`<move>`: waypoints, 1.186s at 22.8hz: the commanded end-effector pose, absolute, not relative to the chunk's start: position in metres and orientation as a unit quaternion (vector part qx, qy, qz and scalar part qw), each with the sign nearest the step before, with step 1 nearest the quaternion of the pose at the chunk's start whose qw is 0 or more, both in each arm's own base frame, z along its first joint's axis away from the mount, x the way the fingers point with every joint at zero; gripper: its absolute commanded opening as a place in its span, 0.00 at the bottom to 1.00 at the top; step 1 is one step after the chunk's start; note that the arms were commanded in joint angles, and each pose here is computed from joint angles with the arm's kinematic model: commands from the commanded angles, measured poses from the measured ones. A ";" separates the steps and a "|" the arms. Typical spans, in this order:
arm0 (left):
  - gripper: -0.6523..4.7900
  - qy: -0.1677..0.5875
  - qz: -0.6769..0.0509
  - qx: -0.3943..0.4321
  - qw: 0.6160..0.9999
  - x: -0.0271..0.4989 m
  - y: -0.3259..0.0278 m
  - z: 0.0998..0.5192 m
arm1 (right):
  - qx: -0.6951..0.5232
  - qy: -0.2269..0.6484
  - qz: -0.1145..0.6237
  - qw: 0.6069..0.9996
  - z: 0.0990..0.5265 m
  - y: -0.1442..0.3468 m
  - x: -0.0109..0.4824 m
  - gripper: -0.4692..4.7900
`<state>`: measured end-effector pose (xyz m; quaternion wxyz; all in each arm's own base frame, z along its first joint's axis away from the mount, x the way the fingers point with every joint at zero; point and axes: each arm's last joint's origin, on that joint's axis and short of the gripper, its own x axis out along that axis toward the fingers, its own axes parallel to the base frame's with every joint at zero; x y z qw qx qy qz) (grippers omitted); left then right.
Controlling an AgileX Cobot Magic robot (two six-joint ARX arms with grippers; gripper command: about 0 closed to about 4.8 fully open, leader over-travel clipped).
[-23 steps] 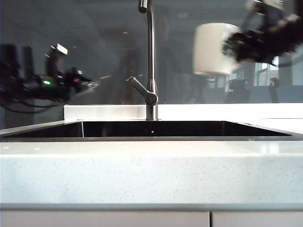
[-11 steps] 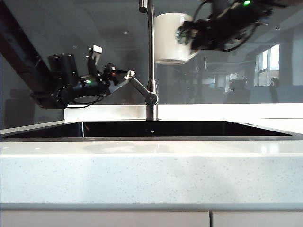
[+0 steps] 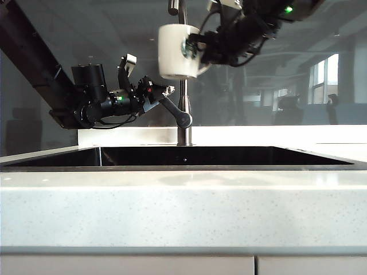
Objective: Pick up the mug next to the sink, go to the faucet to get some water, pour the water into the sink, and finally put the mug back to its place.
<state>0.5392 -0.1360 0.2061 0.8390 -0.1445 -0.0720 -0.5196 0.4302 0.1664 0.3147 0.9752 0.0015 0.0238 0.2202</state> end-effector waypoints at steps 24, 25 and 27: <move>0.63 -0.045 -0.648 -0.103 0.754 0.526 -0.148 0.213 | 0.024 -0.070 0.214 0.974 0.360 0.169 0.432 0.09; 0.63 -0.058 -0.646 -0.085 0.757 0.527 -0.148 0.212 | 0.024 -0.070 0.213 0.974 0.360 0.169 0.432 0.09; 0.63 -0.070 -0.643 -0.065 0.760 0.528 -0.147 0.211 | 0.024 -0.070 0.214 0.974 0.360 0.169 0.432 0.09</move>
